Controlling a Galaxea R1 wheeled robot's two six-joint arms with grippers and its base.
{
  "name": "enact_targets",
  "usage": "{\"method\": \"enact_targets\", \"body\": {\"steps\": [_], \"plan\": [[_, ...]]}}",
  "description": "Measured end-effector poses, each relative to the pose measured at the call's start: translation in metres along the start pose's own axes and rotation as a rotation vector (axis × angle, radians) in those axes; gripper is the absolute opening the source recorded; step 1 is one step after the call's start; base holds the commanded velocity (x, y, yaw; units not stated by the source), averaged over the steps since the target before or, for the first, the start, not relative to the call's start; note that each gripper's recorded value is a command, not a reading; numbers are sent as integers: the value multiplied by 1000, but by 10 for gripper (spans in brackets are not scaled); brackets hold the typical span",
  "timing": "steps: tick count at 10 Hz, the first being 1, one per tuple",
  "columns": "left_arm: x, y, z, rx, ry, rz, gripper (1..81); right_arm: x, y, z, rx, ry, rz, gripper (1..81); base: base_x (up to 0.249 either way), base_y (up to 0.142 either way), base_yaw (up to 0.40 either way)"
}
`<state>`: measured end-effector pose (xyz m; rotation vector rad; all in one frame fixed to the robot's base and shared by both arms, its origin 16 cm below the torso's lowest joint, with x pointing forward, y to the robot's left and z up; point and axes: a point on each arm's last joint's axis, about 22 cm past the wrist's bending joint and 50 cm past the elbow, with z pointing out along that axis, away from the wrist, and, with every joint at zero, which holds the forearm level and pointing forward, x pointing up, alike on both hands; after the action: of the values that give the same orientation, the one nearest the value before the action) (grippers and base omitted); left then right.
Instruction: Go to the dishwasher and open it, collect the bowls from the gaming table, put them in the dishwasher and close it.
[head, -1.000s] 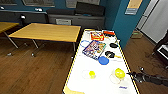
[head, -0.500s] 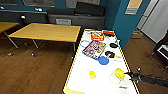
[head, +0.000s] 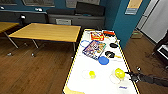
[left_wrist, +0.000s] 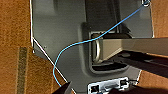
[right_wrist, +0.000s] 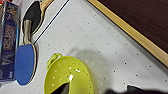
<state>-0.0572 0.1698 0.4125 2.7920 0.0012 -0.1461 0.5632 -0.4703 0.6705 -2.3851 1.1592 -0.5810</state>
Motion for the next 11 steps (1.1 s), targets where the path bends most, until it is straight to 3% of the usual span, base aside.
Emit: {"method": "enact_targets", "body": {"steps": [8,9,10,11], "plan": [[0,-4,-1,8,-1,1,811,-18,-20,40,-2,8,8,811,0,0,0],[-3,-5,-1,11,-15,1,811,-25,-26,46,4,1,15,811,0,0,0],[-6,-9,-2,17,-25,1,811,-33,-34,53,11,-6,18,10,0,0,0],[-5,-12,-2,22,-25,2,811,-39,-39,60,22,-3,35,10,0,0,0]]}}
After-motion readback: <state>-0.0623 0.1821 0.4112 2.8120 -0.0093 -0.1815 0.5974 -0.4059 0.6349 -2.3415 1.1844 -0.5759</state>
